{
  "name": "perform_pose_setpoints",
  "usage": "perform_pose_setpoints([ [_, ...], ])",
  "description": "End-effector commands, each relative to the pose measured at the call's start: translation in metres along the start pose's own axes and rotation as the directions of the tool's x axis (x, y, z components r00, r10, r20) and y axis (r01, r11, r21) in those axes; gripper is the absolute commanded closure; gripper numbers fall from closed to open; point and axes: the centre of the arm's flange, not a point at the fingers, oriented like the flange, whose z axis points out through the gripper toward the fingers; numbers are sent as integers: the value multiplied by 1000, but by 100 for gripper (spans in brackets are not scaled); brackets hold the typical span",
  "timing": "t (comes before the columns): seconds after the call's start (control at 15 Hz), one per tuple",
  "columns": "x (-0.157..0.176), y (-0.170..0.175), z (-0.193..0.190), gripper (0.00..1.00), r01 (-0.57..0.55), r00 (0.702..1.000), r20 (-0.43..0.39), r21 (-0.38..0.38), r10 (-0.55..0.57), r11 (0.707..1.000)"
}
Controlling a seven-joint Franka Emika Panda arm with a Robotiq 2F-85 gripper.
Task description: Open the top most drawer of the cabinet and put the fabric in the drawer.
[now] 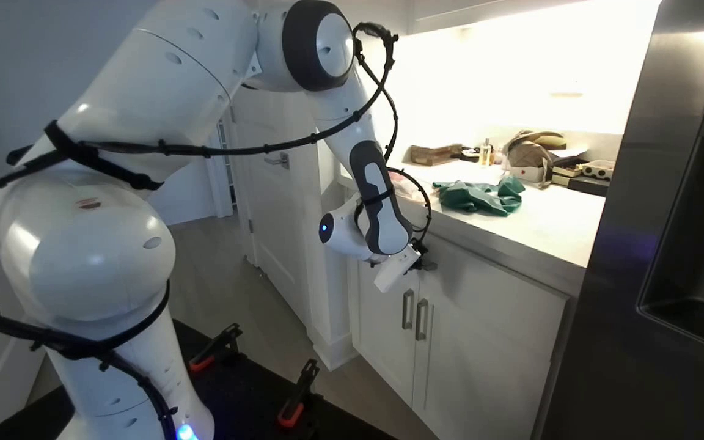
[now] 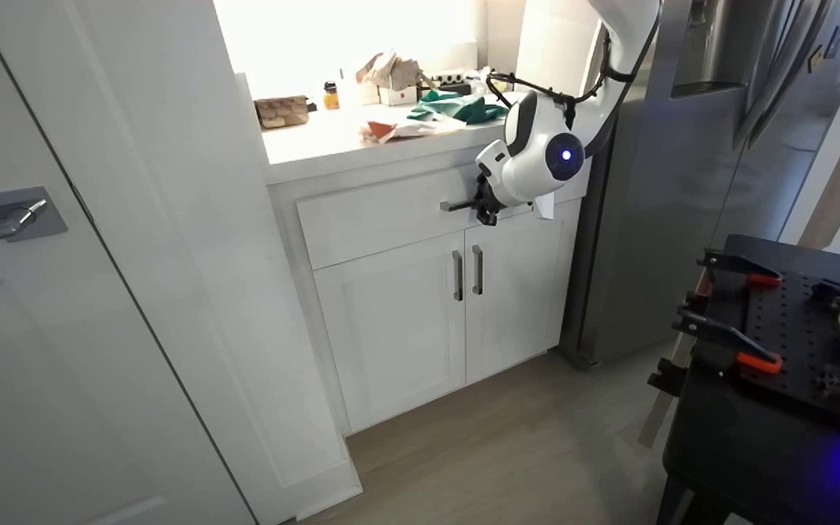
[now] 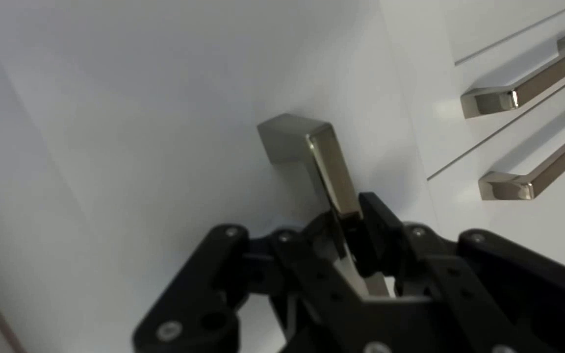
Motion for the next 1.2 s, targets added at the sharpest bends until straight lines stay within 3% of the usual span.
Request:
perform_pose_setpoints([
  [0.0,8,-3,-28,96,-31,999,30,104,28,994],
  [0.87,12,-1,-26,96,-33,999,45,157,27,987],
  [1.13,11,-2,-27,96,-43,998,52,205,33,978],
])
